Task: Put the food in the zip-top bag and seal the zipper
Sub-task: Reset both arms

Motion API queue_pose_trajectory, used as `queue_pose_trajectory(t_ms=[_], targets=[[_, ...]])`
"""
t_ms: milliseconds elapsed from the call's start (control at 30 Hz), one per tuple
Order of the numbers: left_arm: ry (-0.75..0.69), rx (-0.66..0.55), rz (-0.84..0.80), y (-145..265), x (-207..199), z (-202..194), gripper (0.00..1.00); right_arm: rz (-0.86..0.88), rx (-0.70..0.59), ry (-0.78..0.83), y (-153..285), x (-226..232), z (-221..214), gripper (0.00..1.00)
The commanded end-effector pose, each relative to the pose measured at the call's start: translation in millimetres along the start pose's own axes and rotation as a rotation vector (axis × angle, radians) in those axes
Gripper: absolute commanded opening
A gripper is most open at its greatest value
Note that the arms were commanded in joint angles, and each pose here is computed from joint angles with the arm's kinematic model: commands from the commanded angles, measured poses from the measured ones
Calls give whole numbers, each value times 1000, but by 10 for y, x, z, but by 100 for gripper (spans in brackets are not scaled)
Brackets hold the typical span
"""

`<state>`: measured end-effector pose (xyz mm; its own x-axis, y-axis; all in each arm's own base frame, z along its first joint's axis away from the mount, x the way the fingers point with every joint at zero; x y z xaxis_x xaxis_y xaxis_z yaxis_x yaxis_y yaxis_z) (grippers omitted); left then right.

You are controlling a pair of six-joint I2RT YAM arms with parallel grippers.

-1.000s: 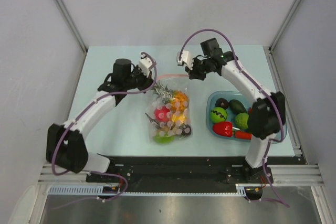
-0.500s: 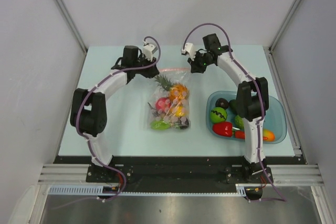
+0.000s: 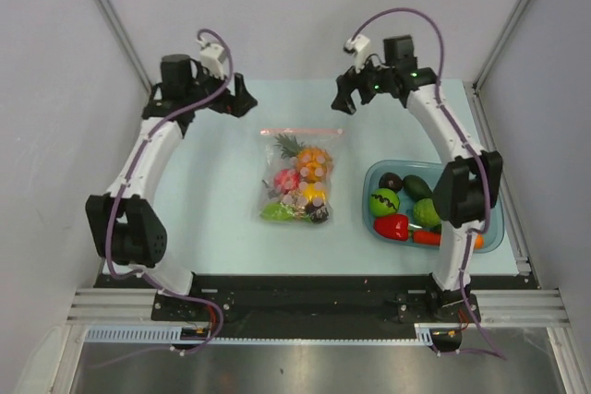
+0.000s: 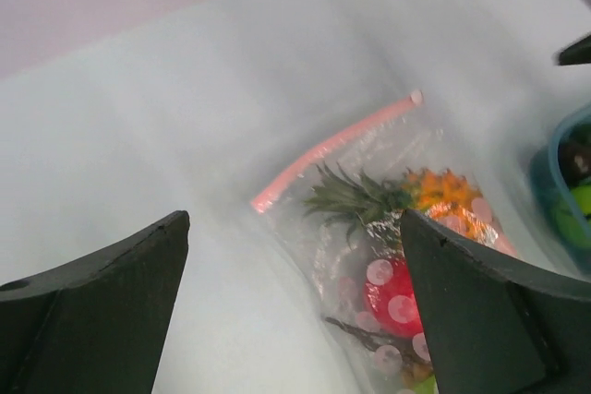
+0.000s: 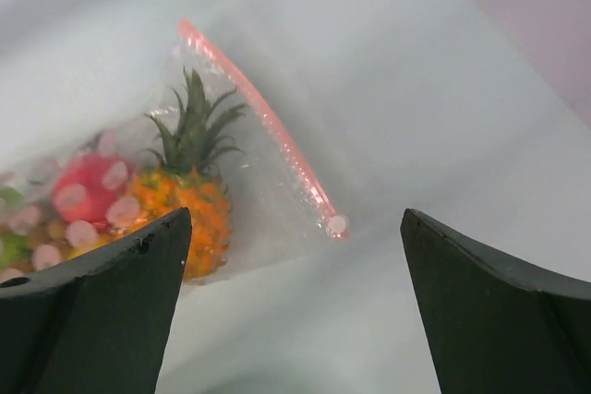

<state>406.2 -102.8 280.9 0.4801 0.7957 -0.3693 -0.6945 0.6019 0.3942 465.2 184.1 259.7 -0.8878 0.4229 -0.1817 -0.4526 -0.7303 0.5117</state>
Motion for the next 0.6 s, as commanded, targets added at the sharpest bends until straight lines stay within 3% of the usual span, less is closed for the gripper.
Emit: queue_pose_trajectory(t_ms=[0,100,267,400,567], targets=[[47,-68,48,662,-31,523,100,-137,-220,-177,832,-55,596,100],[147,-29,88,891,122,505,100,-201,-231,-313,1159,-123,461,100],[231,-10,178,1101,232,285,100,-293,-213,-549,1595,-117,-235,100],[243,29,221,1187,212,-80,100,-336,-167,-589,1853,-44,-487,100],[252,-6,278,1259,212,-154,100,-372,-162,-580,2022,-64,-543,100]])
Point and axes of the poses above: each gripper's point midway between its finger pads, its own y axis back along the fingers, its own x axis along the line the jaws close on, z = x × y, the point moved 7 cm from there along y, back along the fingers, and after that the axes turned 12 degrees about y, right-handed, at the moved point
